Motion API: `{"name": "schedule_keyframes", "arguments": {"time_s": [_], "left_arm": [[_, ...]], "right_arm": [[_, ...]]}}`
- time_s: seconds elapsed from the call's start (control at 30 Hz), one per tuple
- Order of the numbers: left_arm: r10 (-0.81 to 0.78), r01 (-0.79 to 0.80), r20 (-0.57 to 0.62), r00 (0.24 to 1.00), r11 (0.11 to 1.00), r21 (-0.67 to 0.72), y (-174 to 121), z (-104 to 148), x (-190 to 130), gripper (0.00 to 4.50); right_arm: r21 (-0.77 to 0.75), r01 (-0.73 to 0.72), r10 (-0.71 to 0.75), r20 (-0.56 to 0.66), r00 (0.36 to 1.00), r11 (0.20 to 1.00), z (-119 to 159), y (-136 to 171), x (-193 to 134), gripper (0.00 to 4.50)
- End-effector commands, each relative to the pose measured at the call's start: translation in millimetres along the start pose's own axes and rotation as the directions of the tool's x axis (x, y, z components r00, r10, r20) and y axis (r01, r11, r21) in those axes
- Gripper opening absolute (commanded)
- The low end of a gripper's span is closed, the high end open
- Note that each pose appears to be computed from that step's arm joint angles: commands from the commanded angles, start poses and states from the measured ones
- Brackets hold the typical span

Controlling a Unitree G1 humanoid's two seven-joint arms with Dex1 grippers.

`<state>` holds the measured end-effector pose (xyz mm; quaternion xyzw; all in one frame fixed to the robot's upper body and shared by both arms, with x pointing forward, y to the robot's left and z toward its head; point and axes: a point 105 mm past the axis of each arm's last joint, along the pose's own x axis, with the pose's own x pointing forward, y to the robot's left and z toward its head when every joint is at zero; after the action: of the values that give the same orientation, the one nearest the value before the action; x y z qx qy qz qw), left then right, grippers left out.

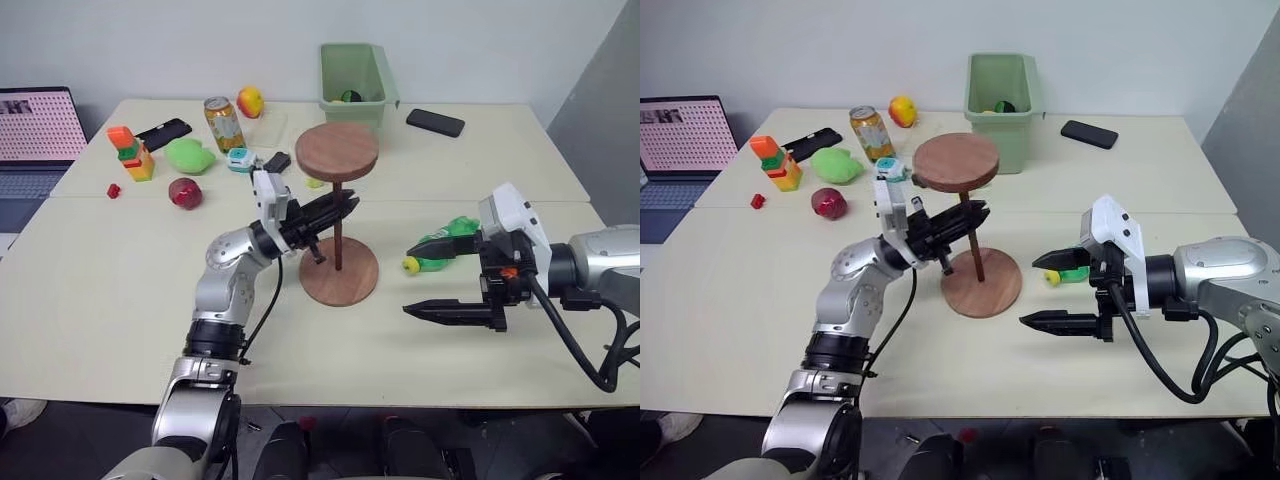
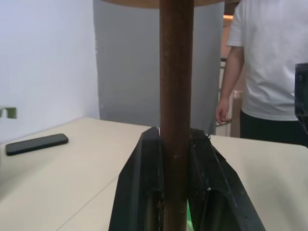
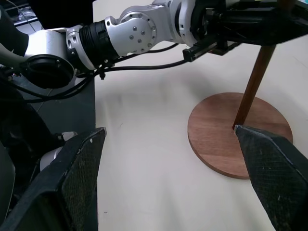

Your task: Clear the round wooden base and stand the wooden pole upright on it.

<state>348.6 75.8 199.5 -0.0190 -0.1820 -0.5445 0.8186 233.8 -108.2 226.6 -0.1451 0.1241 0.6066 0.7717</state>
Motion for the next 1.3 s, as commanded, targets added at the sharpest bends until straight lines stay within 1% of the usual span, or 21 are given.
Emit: {"name": "schedule_keyframes", "arguments": {"time_s": [0.03, 0.13, 0.3, 0.37, 0.4, 0.43, 0.53, 0.7, 0.77, 0.83, 0.93, 0.97, 1.07, 1.13, 1.17, 1.23, 1.3], "left_arm": [[0.046, -0.059, -0.167, 0.985, 0.996, -0.072, 0.6, -36.2, -20.1, 0.27], [0.055, -0.072, -0.2, 0.978, 0.994, -0.077, 1.4, -42.7, -22.7, 0.27], [0.042, -0.064, -0.217, 0.975, 0.993, -0.094, 3.2, -41.9, -20.3, 0.27], [0.04, -0.064, -0.233, 0.972, 0.993, -0.096, 3.4, -43.4, -21.0, 1.01], [0.028, -0.055, -0.245, 0.969, 0.993, -0.104, 2.5, -44.3, -21.4, 1.13], [0.015, -0.044, -0.246, 0.969, 0.993, -0.111, 1.7, -42.5, -21.2, 1.42], [-0.018, -0.007, -0.243, 0.97, 0.995, -0.102, -0.5, -34.4, -21.5, 2.03], [-0.015, 0.006, -0.235, 0.972, 0.999, -0.039, 4.2, -16.1, -24.8, 3.16], [-0.027, 0.025, -0.241, 0.97, 1.0, -0.013, 4.9, -3.4, -28.2, 3.48], [-0.075, 0.077, -0.289, 0.954, 0.997, -0.003, -0.2, 5.5, -39.0, 3.87], [-0.139, 0.137, -0.425, 0.895, 0.99, -0.035, -6.8, 9.3, -64.8, 4.33], [-0.142, 0.139, -0.472, 0.87, 0.989, -0.042, -6.5, 10.9, -74.0, 4.42], [-0.204, 0.191, -0.527, 0.825, 0.978, -0.08, -11.1, 34.8, -98.8, 4.42], [-0.204, 0.202, -0.564, 0.8, 0.977, -0.067, -9.9, 55.8, -112.7, 4.42], [-0.209, 0.214, -0.58, 0.787, 0.975, -0.061, -11.2, 63.1, -117.0, 4.42], [-0.22, 0.238, -0.597, 0.771, 0.97, -0.051, -14.5, 70.1, -120.6, 4.42], [-0.211, 0.242, -0.597, 0.774, 0.97, -0.029, -16.7, 76.3, -121.5, 4.42]], "right_arm": [[-0.042, 0.006, -0.005, 0.008, 1.0, 0.999, 5.3, 2.7, -1.5, 4.5], [-0.043, 0.006, -0.006, 0.01, 1.0, 0.999, 5.3, 2.2, -1.0, 4.5], [-0.045, 0.004, -0.003, 0.014, 1.0, 0.999, 5.5, 3.1, -0.2, 4.5], [-0.045, 0.005, -0.005, 0.014, 1.0, 0.999, 5.5, 2.8, -0.1, 4.5], [-0.045, 0.006, -0.005, 0.015, 1.0, 0.999, 5.6, 2.7, -0.2, 4.5], [-0.045, 0.006, -0.006, 0.017, 1.0, 0.999, 5.9, 2.6, -0.2, 4.5], [-0.043, 0.008, -0.007, 0.023, 1.0, 0.999, 6.2, 2.6, 0.0, 4.5], [-0.041, 0.006, -0.005, 0.033, 0.999, 0.999, 6.6, 2.8, 1.2, 4.5], [-0.038, 0.004, -0.003, 0.038, 0.999, 0.999, 6.4, 3.3, 2.0, 4.5], [-0.036, 0.006, -0.004, 0.038, 0.999, 0.999, 5.1, 3.4, 2.4, 4.5], [-0.03, 0.007, -0.006, 0.035, 0.999, 1.0, 2.7, 4.0, 2.0, 4.5], [-0.027, 0.008, -0.007, 0.034, 0.999, 1.0, 1.8, 3.9, 1.5, 4.5], [-0.014, 0.009, -0.008, 0.03, 1.0, 1.0, -0.8, 2.8, -1.1, 4.5], [-0.002, 0.013, -0.012, 0.024, 1.0, 1.0, -4.1, -0.1, -4.2, 4.5], [0.004, 0.017, -0.017, 0.02, 1.0, 1.0, -6.1, -2.2, -5.8, 4.5], [0.011, 0.023, -0.023, 0.014, 1.0, 1.0, -8.9, -5.1, -7.8, 4.5], [0.009, 0.035, -0.035, 0.02, 0.999, 0.999, -11.4, -8.5, -9.9, 4.5]]}}
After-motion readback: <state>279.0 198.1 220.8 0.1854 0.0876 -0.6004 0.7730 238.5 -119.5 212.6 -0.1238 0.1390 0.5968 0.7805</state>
